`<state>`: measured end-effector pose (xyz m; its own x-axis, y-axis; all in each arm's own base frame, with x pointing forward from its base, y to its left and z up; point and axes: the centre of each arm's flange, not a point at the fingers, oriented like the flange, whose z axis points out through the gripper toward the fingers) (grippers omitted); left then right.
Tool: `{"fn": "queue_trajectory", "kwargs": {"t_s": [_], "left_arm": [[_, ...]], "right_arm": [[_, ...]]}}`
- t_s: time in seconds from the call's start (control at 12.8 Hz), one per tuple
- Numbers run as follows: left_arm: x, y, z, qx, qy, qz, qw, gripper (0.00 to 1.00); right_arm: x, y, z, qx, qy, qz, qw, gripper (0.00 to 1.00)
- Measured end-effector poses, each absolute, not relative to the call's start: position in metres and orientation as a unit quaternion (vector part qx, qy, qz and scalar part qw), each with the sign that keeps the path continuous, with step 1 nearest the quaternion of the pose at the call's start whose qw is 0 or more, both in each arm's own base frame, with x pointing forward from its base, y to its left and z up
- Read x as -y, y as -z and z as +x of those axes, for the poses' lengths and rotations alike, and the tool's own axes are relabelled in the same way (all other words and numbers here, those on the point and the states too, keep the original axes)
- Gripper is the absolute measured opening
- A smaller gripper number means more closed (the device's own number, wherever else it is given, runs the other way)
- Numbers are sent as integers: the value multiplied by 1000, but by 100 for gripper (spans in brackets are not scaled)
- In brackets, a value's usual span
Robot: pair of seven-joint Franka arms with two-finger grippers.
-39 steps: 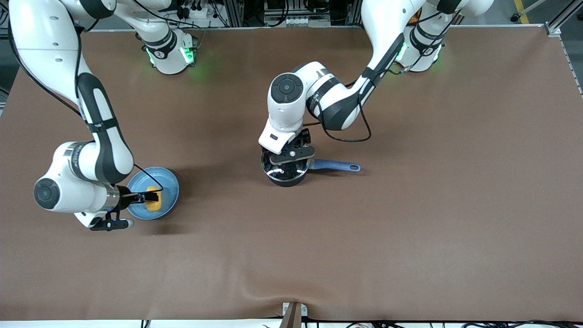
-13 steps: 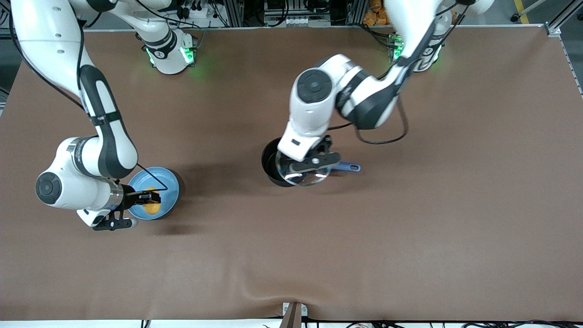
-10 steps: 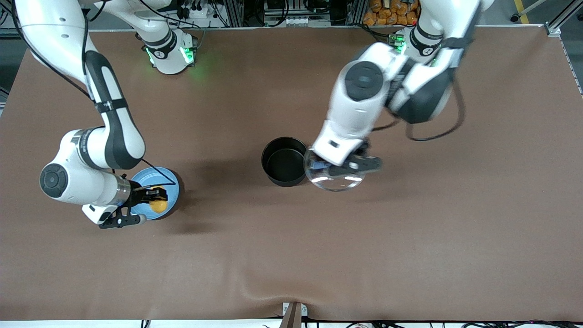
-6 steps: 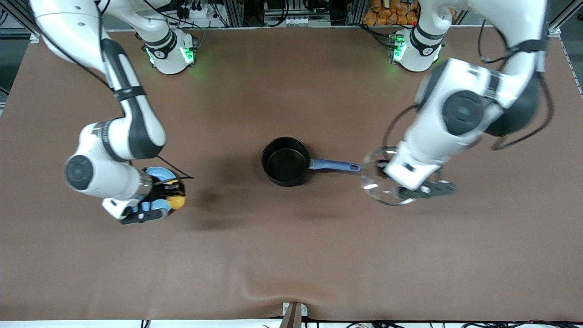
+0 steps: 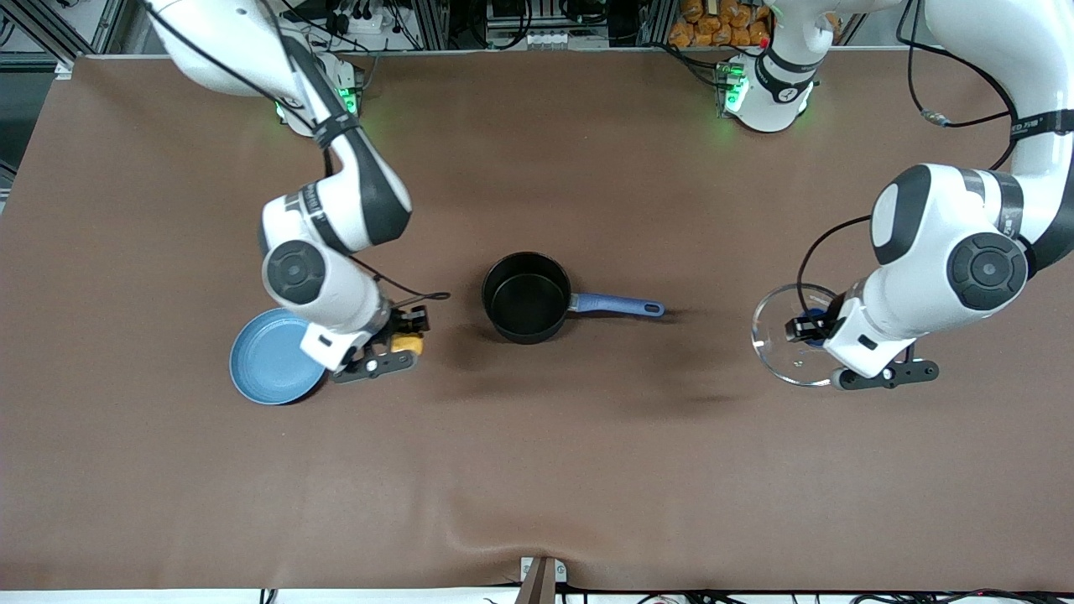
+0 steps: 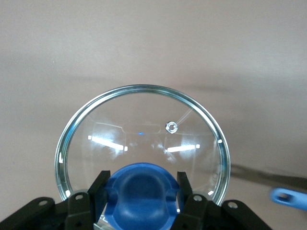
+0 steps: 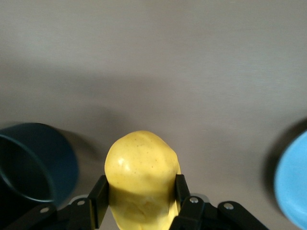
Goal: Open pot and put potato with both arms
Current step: 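Carry the potato over the pot with the right gripper and lower it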
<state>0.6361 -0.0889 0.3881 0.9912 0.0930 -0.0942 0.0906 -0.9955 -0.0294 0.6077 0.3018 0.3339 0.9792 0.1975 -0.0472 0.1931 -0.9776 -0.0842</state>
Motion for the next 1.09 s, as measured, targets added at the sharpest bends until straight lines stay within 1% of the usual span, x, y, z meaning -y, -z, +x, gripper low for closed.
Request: {"fn": "queue_trajectory", "kwargs": {"t_s": [0.31,0.55,0.7,0.86,1.09], "left_arm": [[10,-324,610,32,-49,-998,-34,61],[6,-295,595,24,-39,-998,-38,61],[15,-282,589,17,-21,-999,-39,61],[22,-273,583,12,-17,-999,-39,61],[27,-261,576,6,-22,-999,-40,61]], "right_arm": [[-384,-339,567,76,-7,-996,48,59],[-434,-334,535,66,1,-996,63,59],[-457,-316,517,64,7,-995,70,59],[-470,-287,506,66,11,-995,71,59],[-473,-242,505,55,11,-996,67,59]]}}
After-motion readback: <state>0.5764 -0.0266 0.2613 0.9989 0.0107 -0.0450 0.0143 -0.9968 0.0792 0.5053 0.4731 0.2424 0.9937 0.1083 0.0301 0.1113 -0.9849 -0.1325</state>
